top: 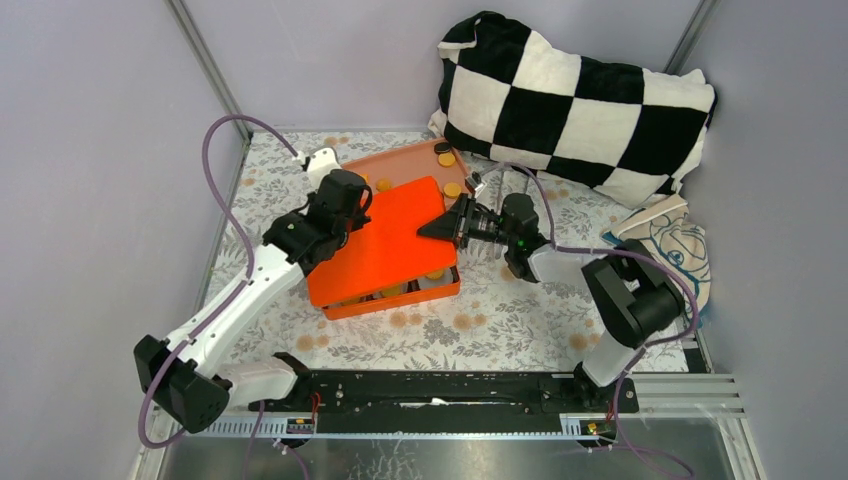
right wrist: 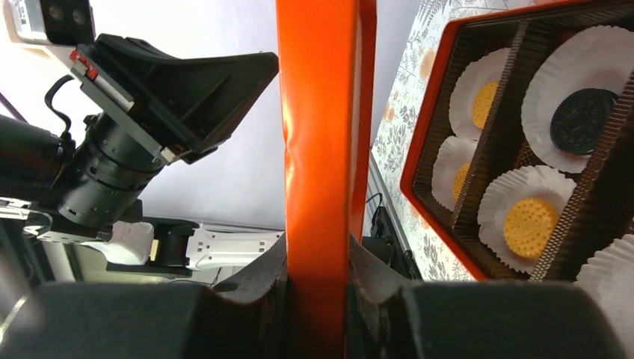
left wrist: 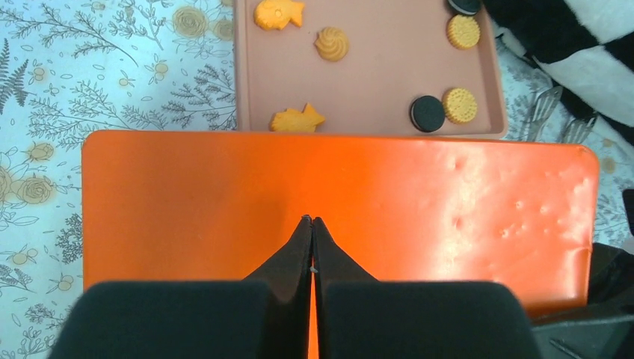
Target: Pack the cookies
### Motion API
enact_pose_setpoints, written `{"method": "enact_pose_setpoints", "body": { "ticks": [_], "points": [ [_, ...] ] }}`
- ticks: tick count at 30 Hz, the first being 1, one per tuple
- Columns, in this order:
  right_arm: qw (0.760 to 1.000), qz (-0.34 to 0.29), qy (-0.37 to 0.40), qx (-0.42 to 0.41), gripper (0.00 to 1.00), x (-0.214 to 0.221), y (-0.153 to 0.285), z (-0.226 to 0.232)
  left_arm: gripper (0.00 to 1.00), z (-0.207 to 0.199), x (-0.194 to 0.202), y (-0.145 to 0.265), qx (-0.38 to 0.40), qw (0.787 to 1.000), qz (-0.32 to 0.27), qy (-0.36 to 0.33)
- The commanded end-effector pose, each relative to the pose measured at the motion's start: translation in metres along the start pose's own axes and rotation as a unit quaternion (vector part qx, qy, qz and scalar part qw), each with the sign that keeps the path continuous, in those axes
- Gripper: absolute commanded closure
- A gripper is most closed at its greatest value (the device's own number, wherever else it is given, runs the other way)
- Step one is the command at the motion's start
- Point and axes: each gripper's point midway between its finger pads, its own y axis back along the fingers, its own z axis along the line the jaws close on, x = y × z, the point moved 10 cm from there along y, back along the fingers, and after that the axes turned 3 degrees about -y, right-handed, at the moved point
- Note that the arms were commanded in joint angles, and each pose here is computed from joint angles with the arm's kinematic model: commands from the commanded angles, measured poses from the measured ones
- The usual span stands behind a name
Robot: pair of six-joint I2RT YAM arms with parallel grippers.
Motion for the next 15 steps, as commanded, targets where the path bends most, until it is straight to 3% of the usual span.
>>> {"method": "enact_pose_setpoints", "body": {
  "ticks": [1, 15],
  "points": [
    [0.996, 0.019, 0.015, -0.089, 1.00, -0.003, -0.002, 0.007, 1.00, 0.002, 0.006, -0.011, -0.015, 1.000, -0.006, -0.011],
    [0.999, 0.003, -0.034, -0.040, 1.00, -0.016, 0.012, -0.054, 1.00, 0.003, 0.020, -0.023, -0.022, 0.999, 0.010, -0.022]
  ]
}}
